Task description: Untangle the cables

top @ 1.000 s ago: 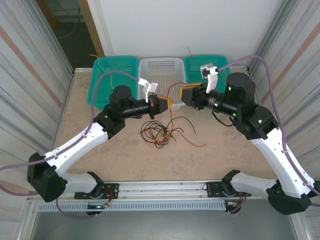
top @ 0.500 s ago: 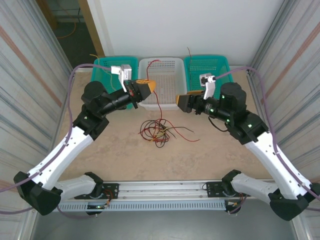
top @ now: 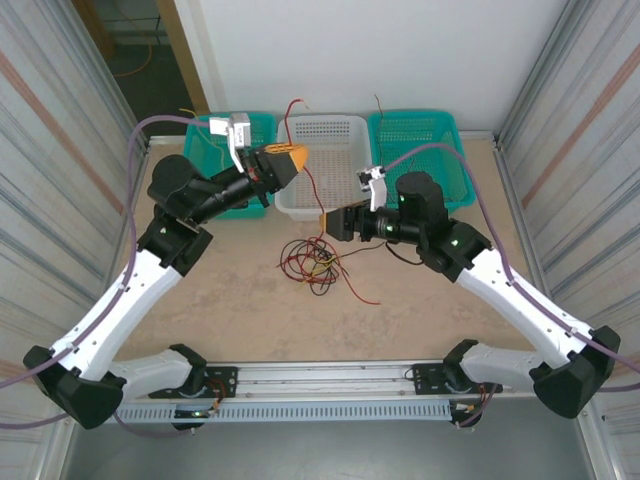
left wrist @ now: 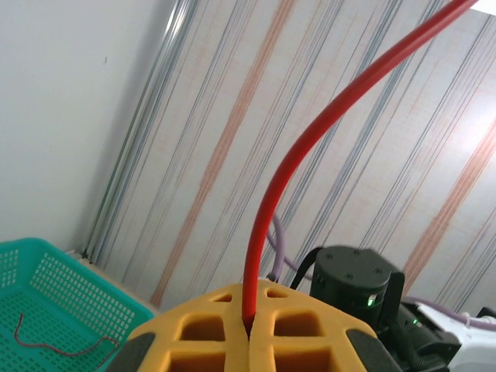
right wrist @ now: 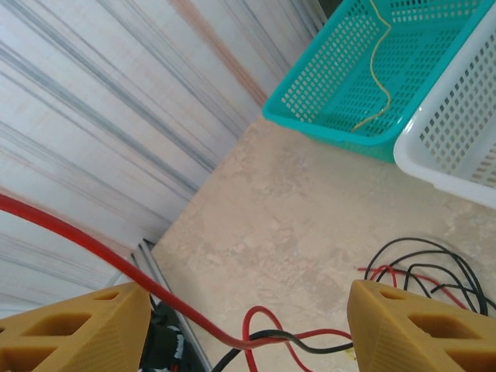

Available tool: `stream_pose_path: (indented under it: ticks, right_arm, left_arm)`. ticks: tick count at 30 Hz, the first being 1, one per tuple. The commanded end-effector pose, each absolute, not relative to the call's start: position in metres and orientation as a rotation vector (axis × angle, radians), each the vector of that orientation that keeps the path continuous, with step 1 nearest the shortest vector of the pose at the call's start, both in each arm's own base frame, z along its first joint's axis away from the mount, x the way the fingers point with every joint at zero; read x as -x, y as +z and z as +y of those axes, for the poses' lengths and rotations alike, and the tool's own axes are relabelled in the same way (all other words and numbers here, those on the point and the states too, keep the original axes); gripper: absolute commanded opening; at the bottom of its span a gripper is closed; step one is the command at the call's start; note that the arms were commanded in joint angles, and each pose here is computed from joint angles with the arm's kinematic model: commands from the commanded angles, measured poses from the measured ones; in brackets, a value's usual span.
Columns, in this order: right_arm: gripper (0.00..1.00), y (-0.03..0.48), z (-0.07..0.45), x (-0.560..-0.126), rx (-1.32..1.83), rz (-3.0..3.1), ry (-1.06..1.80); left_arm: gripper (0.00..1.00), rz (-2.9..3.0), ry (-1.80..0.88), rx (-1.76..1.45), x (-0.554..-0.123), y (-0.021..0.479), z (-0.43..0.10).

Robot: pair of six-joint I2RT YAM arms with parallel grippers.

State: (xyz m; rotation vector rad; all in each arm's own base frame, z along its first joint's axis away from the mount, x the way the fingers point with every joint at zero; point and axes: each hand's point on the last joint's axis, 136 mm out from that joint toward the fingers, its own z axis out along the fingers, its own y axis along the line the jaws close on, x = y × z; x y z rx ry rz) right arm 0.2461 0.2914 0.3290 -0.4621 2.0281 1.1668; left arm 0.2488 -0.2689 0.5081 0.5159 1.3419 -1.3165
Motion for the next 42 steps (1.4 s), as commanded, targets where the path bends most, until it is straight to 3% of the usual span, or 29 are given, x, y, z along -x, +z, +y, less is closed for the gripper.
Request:
stream_pose_path:
  ticks: [1, 14, 20, 28, 42]
  right_arm:
    - [0.63, 0.304, 0.303, -0.251, 0.439, 2.075, 1.203]
    - [0.51, 0.188, 0.309, -0.258, 0.324, 2.349, 1.114]
    - [0.63, 0.257, 0.274, -0.261, 0.349, 2.162, 0.963]
    - [0.73, 0.367, 0.268, -0.255, 0.525, 1.916, 0.951]
    - [0.51, 0.39, 0.3, -0.291, 0.613, 1.886, 1.064]
  left_arm:
    - [0.0, 1.208, -1.32, -0.531, -0.237, 0.549, -0.259]
    - [0.0, 1.067, -1.177, -0.424, -0.232, 0.611, -0.221]
    - [0.0, 1.282, -1.106, -0.192, -0.282, 0.575, -0.195]
    - [0.0, 1.546, -1.398, -0.094, -0.333, 0.509, -0.21]
    - [0.0, 1.668, -1.648, -0.203, -0.339, 0.482, -0.248]
